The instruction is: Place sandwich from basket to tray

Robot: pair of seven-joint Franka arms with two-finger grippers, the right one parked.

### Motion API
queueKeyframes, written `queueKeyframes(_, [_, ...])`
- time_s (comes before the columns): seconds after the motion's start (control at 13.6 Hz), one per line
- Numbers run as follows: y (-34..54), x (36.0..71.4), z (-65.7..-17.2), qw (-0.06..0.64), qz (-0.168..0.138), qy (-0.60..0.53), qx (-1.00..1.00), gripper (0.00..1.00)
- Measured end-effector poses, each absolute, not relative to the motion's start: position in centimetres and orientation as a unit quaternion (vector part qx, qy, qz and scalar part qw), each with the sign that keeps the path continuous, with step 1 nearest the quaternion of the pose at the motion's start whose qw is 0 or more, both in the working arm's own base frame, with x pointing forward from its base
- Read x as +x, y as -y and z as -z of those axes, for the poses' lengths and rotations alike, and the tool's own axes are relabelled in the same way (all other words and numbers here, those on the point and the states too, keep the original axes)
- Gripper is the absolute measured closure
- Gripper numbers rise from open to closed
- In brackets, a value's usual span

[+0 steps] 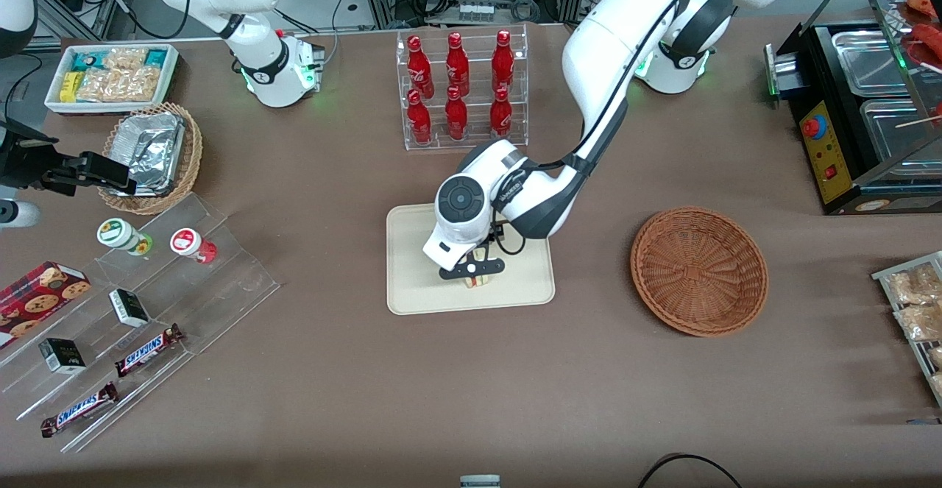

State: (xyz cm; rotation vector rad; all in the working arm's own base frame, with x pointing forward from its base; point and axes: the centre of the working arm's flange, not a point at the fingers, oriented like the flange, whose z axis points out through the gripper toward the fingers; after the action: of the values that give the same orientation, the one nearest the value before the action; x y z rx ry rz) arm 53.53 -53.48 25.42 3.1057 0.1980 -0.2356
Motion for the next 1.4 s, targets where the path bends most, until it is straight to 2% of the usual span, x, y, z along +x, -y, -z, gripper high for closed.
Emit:
queueKeyframes(0.29, [52.5,55.1,-29.0,0.022,0.061,-0.073,0.995,0.00])
queueKeyframes(0.66, [47.6,58.1,-37.1,0.030,0.049,-0.065,0.996,0.00])
queueKeyframes(0.81, [44.4,59.2,-39.8,0.022,0.056,-0.020,0.998,0.00])
queueKeyframes(1.03, [37.4,61.9,-43.6,0.012,0.066,-0.025,0.997,0.00])
queueKeyframes(1.4, [23.7,65.3,-45.4,0.011,0.083,0.020,0.996,0.00])
